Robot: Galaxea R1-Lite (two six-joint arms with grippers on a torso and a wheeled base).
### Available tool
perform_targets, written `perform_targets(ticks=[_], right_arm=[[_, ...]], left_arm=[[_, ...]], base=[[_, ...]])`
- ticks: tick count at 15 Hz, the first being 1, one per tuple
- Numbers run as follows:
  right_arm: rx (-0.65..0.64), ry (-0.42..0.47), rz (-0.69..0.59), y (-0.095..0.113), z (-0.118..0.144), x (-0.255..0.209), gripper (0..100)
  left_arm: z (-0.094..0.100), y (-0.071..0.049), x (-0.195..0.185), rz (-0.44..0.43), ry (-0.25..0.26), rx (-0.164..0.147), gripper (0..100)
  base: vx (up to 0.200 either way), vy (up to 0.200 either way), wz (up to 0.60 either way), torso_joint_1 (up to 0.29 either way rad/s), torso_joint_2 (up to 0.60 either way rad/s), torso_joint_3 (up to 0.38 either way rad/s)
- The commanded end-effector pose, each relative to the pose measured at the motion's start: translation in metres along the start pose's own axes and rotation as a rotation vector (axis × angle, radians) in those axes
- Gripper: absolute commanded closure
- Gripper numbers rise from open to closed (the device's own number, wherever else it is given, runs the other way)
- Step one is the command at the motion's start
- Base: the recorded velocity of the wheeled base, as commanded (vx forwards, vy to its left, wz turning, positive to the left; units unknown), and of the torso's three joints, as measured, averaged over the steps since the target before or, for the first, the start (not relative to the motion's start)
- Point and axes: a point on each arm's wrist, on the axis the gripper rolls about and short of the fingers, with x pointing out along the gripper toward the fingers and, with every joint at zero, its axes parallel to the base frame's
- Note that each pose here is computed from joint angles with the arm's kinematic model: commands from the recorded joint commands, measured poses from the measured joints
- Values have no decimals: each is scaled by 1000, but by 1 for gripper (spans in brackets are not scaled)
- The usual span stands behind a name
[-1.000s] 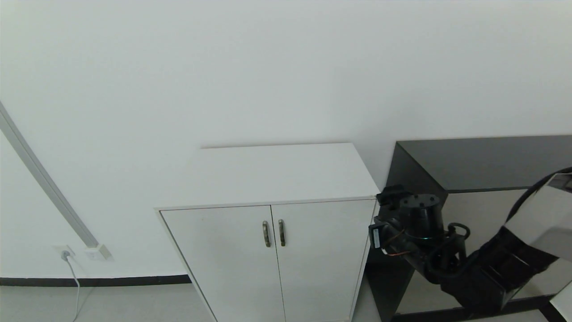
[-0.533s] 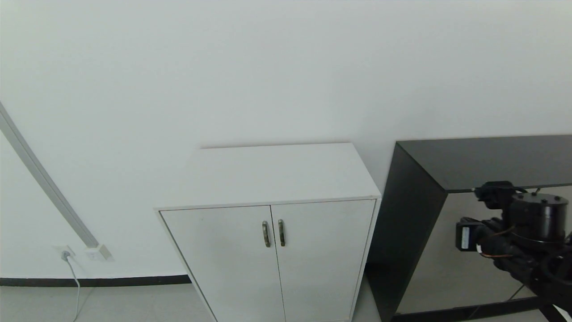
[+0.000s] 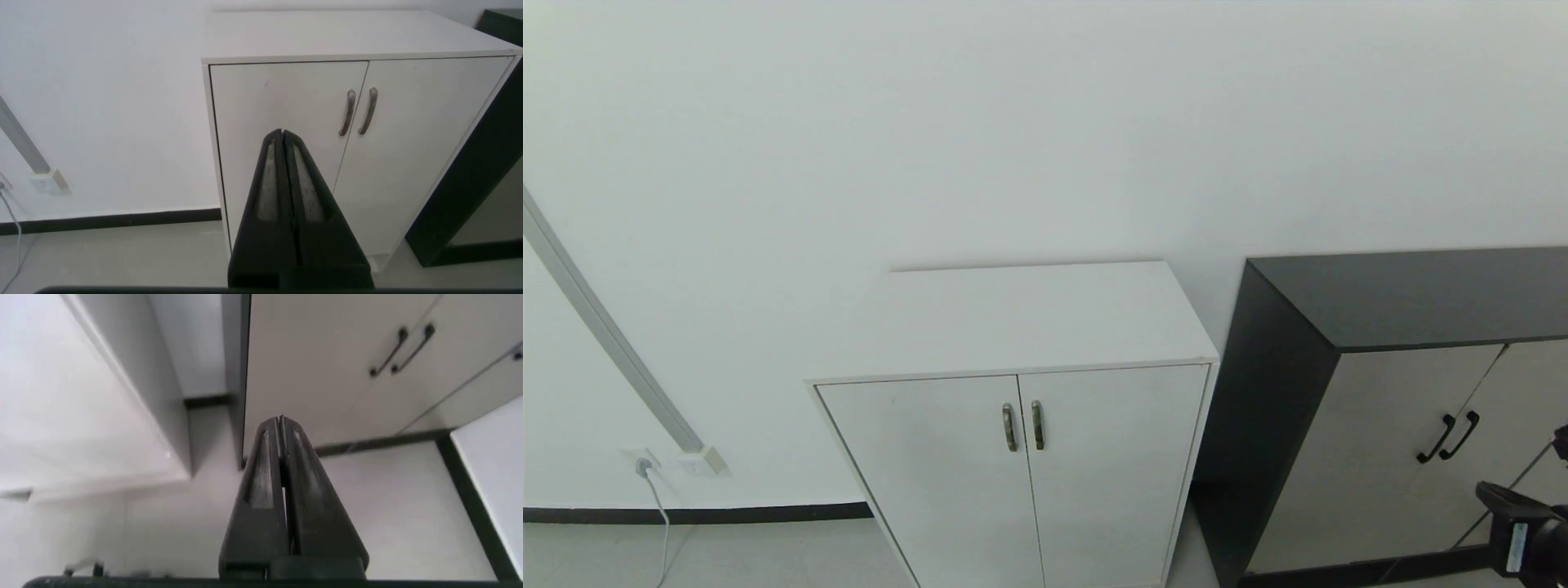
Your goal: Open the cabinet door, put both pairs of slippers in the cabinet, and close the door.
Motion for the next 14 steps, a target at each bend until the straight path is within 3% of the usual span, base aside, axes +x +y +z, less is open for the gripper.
perform_targets(ticks=[1, 4, 5, 11, 12, 14], right_arm=[[11, -40, 69, -8, -8, -35, 100], [-4, 29, 144, -12, -25, -55, 100], [-20, 102, 183, -12, -35, -60, 100], [-58, 311, 299, -14, -66, -78, 100], [-83, 330, 318, -15, -70, -82, 100], [-80, 280, 319, -16, -69, -84, 100]], left_arm=[[0, 0, 0, 0, 0, 0, 100], [0, 0, 0, -1, 2, 0, 100], [0, 0, 0, 0, 2, 0, 100], [0, 0, 0, 0, 0, 0, 100], [0, 0, 0, -1, 0, 0, 100], [0, 0, 0, -1, 2, 0, 100]], base=[[0, 0, 0, 0, 0, 0], [0, 0, 0, 0, 0, 0], [0, 0, 0, 0, 0, 0], [0, 0, 0, 0, 0, 0], [0, 0, 0, 0, 0, 0], [0, 0, 0, 0, 0, 0]])
